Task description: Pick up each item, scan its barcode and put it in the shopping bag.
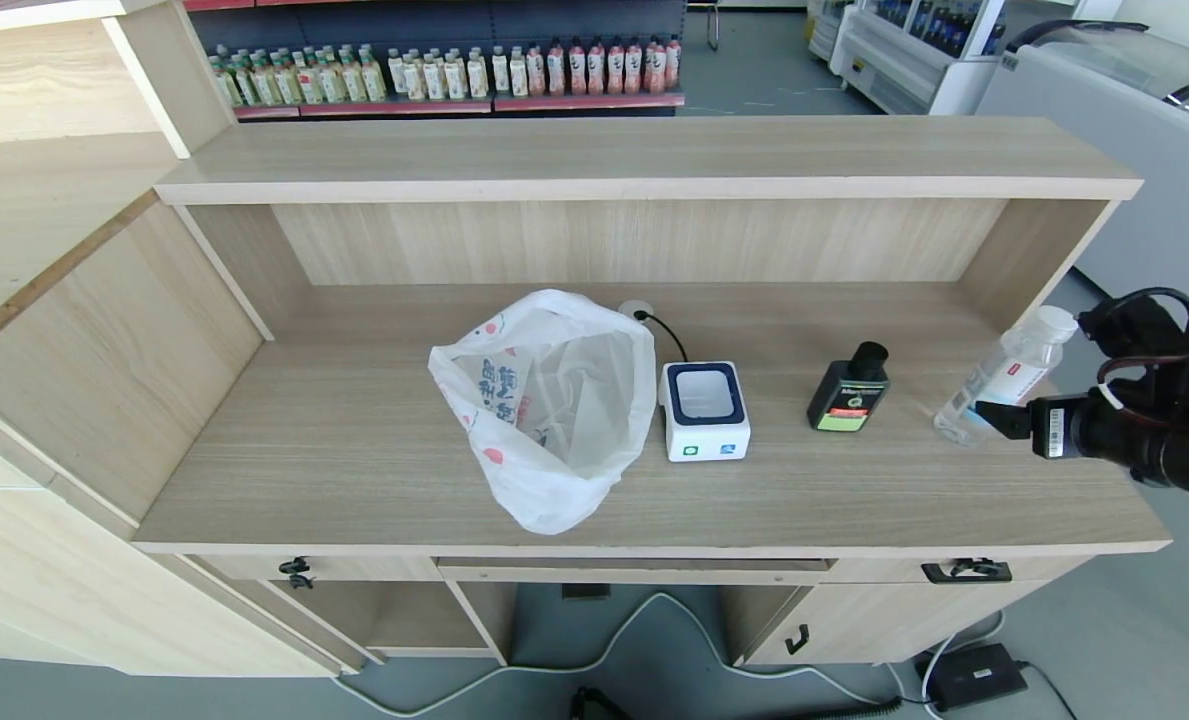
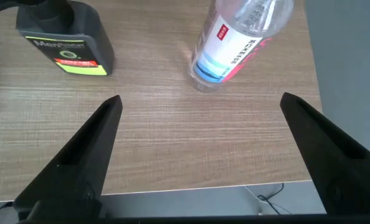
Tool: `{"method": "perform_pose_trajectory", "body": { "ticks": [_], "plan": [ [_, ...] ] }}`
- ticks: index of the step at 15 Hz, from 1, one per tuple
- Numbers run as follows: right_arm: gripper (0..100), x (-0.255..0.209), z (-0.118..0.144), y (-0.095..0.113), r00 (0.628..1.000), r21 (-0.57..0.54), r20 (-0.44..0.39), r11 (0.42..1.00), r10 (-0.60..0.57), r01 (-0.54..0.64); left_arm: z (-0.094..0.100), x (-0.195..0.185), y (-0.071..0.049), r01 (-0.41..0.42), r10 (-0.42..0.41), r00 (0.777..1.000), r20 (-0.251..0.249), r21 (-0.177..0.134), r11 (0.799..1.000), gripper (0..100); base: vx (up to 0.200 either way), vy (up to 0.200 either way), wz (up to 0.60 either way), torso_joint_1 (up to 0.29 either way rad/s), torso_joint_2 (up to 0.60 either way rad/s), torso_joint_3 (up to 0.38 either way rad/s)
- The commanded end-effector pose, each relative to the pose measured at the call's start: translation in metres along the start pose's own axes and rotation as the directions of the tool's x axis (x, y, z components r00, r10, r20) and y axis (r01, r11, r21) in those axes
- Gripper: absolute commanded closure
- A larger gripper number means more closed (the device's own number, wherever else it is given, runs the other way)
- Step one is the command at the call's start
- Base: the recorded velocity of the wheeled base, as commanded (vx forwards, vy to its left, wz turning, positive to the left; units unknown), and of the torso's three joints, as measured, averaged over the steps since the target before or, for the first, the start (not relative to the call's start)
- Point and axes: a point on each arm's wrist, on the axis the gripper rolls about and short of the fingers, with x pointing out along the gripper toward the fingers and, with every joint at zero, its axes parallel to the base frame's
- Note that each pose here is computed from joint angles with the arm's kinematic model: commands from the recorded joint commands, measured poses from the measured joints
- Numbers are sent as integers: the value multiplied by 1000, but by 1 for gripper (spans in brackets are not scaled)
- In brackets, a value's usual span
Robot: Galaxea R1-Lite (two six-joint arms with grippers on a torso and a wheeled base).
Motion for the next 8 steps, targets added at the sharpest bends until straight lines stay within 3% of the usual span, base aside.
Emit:
{"method": "perform_pose_trajectory", "body": {
  "ticks": [1, 8],
  "plan": [
    [0, 28, -17, 11, 997, -14, -66, 999, 36, -37, 0, 0, 0, -1, 1, 1000, 0, -1, 1000, 0, 0, 0, 0, 0, 0, 0],
    [0, 67, 1, 36, 993, -31, 12, 992, 120, -120, 0, 0, 0, -1, 1, 1000, 0, -1, 1000, 0, 0, 0, 0, 0, 0, 0]
  ]
}}
